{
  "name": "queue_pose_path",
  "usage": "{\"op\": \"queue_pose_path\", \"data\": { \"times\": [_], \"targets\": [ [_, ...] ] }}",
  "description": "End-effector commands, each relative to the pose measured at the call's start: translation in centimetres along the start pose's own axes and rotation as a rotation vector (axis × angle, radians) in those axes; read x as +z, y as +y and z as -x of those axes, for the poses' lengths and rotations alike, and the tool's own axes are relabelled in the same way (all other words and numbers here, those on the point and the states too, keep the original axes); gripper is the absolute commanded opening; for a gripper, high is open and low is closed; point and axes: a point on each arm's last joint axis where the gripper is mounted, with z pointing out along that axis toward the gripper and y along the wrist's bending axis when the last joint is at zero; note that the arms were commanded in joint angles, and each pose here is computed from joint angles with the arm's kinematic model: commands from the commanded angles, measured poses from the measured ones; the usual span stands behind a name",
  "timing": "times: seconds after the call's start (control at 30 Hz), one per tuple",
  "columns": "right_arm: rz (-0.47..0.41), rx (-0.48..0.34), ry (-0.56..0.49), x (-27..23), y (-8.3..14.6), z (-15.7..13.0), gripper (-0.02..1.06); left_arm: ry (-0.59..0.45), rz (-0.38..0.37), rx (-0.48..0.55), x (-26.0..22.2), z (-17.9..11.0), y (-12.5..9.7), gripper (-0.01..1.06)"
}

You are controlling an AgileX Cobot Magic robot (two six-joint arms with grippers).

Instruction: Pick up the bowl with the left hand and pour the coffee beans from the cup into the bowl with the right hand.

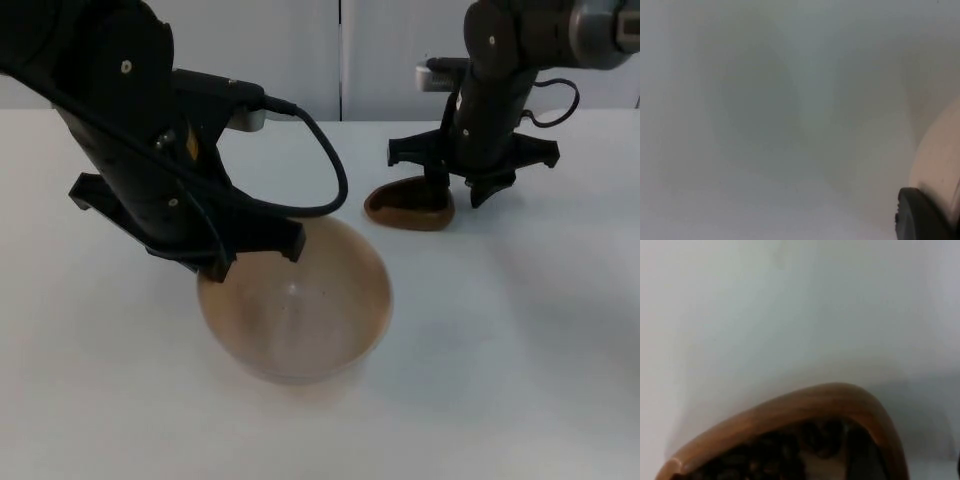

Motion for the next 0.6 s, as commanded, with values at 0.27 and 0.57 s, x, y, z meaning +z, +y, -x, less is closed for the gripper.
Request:
{"op": "queue_pose_path", "data": {
  "times": [0.27, 0.57],
  "targets": [
    [0.096, 0.062, -0.030, -0.21, 0.92, 0.35, 0.12, -0.023, -0.005, 0.000, -0.37, 0.28, -0.11, 0.00],
    [0.093, 0.058, -0.013, -0.69, 0.88, 0.33, 0.00, -0.024, -0.002, 0.005, -0.37, 0.29, -0.09, 0.00]
  ]
}}
